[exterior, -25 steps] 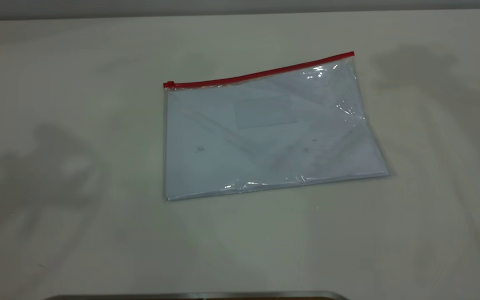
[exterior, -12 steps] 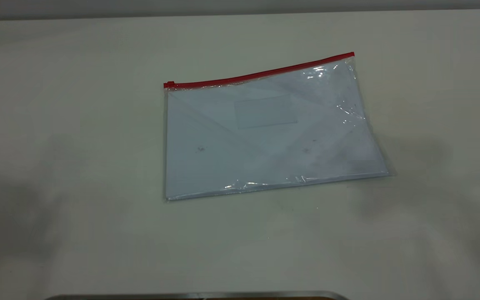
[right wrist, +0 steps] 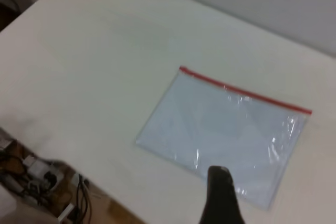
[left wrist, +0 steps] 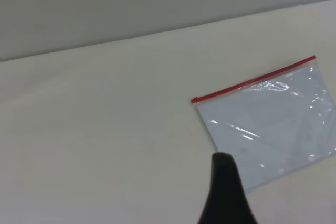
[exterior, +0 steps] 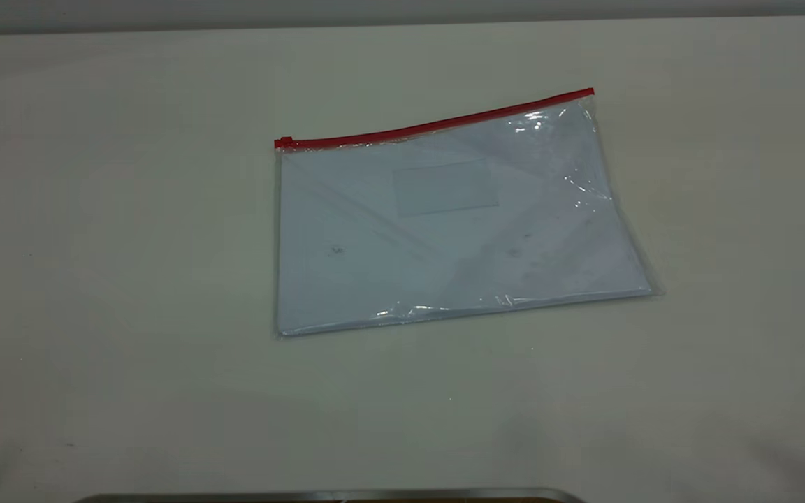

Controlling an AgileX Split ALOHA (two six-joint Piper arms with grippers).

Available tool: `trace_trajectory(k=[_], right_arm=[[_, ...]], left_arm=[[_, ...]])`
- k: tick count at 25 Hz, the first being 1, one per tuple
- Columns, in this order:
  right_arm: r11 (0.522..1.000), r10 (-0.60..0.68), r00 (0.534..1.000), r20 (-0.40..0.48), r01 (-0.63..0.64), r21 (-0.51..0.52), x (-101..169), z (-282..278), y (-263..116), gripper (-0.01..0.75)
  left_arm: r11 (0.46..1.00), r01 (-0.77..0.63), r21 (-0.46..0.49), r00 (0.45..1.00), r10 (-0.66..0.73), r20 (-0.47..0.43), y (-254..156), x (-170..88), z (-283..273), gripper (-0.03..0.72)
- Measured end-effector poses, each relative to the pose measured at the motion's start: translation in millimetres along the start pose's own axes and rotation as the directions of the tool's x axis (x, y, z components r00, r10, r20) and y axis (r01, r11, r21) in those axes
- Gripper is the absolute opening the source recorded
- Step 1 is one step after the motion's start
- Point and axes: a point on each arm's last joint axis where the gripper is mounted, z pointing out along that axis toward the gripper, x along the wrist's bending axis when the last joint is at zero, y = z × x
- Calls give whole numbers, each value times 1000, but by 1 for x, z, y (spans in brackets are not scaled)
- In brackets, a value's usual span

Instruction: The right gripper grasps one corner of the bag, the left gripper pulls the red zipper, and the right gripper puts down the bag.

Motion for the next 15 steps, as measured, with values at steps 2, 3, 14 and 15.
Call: trace_trajectory(k=[2,3,14,15], right_arm=[[1000,-9,1000,4,9,-23,9,-14,-30,591],[999,-14,1000,6,14,-37,13,-20,-43,591],[996,-58,992,109,64,-57,19,-21,-159,591],[997,-61,990,128,66,-38,16,-16,-168,591]], left_arm=[[1000,4,-15,1000,-4,-3,-24,-3,-9,581],[1000,3,-26,1000,-3,-3,-35,-4,-13,581],[1000,-5,25,1000,6,-16,-126,-5,3,581],[999,-8,40,1000,9,-17,-132,-4,7,581]])
